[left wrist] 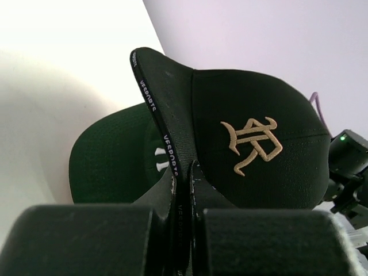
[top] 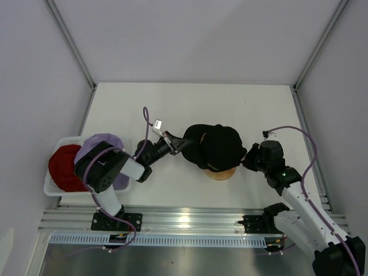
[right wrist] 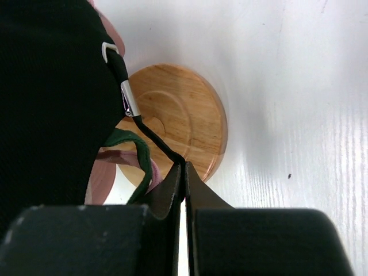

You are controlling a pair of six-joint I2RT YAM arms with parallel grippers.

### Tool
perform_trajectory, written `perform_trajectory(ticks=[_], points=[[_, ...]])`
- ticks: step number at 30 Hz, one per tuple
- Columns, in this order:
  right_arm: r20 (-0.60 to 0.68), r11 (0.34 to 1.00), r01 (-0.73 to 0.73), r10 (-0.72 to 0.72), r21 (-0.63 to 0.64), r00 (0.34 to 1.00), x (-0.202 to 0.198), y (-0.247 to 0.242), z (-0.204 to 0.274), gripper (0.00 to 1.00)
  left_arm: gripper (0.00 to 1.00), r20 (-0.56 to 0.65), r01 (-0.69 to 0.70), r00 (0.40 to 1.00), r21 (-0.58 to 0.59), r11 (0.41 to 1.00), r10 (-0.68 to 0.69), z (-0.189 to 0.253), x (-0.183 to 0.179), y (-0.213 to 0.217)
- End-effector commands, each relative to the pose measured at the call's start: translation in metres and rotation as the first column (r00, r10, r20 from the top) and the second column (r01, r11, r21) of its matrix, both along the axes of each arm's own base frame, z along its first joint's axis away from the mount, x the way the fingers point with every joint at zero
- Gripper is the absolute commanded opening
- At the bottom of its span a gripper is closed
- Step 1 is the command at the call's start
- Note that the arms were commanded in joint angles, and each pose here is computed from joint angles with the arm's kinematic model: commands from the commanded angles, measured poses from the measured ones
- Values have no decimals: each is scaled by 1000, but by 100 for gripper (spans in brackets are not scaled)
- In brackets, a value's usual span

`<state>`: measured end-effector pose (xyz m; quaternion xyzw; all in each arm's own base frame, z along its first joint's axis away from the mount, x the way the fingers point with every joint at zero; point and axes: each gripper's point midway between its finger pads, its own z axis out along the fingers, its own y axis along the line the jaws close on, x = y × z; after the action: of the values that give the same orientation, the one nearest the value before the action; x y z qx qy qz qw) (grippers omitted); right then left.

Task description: Stack the hats

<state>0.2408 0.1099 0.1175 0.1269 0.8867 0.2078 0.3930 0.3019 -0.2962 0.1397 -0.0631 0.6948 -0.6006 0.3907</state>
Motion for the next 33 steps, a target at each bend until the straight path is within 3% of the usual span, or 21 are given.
perform_trajectory(ticks=[1,9,19,27,33], points=[[-21,995,75,-77,-67,997,-4,-19,4,0,1,-30,18,999,231,973,-11,-77,-20,17],[94,984,180,-177,-15,980,-14,-36,53,0,1,56,87,992,306,948,-109,-51,-24,-7],[66,969,244,-241,-36,968,-21,-48,61,0,3,158,55,979,408,911,-130,-7,-25,-19],[55,956,279,-275,-92,960,-23,-59,54,0,3,16,7,1000,429,903,-15,-19,-20,-10],[-32,961,250,-256,-119,966,-20,-52,25,0,4,-45,-46,996,539,841,83,-49,-21,-5]])
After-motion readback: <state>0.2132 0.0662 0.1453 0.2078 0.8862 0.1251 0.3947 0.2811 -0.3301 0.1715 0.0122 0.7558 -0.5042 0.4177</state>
